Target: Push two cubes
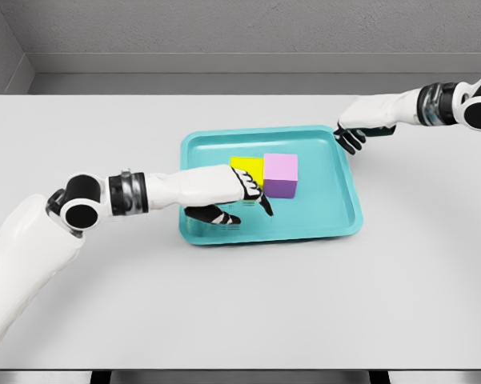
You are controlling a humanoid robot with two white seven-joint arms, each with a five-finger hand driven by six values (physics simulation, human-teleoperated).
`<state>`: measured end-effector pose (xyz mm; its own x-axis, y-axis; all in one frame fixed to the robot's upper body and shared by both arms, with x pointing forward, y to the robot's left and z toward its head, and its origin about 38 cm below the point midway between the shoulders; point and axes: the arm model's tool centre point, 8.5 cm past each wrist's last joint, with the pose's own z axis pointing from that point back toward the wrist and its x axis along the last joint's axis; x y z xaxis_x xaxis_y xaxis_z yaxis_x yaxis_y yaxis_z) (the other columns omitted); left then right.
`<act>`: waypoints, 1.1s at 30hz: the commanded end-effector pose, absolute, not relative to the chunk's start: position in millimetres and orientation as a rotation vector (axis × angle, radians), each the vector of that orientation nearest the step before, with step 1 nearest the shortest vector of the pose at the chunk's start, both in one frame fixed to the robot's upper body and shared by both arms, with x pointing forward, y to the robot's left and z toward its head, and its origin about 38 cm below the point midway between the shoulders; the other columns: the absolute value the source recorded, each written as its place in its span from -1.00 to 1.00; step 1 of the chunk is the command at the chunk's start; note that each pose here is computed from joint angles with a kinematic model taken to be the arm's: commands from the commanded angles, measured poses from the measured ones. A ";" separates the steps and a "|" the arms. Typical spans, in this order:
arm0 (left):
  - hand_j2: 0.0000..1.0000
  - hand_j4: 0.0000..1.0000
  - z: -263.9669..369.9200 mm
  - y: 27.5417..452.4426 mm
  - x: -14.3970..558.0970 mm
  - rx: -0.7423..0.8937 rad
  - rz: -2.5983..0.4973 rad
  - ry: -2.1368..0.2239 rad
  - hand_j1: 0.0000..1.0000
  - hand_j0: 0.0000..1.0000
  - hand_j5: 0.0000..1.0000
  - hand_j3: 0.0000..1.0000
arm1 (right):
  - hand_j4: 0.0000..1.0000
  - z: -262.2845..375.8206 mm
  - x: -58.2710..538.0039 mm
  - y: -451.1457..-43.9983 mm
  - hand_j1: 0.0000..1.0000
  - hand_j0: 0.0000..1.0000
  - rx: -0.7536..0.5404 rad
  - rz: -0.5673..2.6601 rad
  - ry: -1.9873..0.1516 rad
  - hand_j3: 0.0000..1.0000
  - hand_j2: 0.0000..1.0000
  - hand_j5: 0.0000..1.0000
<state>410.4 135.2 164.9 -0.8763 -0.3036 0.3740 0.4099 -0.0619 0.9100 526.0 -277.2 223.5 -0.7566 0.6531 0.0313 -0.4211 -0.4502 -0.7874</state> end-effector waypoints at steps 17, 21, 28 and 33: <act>0.40 0.40 136.0 126.2 417.7 -0.202 -1.918 -1.682 0.40 0.40 0.40 0.40 | -0.67 218.5 524.2 -274.8 -0.67 -0.67 -0.353 2.217 -1.083 -0.67 -0.67 -0.67; 0.41 0.41 129.2 123.7 420.5 -0.213 -1.900 -1.667 0.41 0.41 0.41 0.41 | -0.66 214.0 522.5 -273.3 -0.66 -0.66 -0.344 2.231 -1.068 -0.66 -0.66 -0.66; 0.42 0.42 126.7 119.4 422.6 -0.224 -1.903 -1.657 0.42 0.42 0.42 0.42 | -0.70 211.1 521.5 -273.5 -0.70 -0.70 -0.338 2.238 -1.056 -0.70 -0.70 -0.70; 0.42 0.42 126.7 119.4 422.6 -0.224 -1.903 -1.657 0.42 0.42 0.42 0.42 | -0.72 211.8 521.4 -273.8 -0.72 -0.72 -0.340 2.240 -1.055 -0.72 -0.72 -0.72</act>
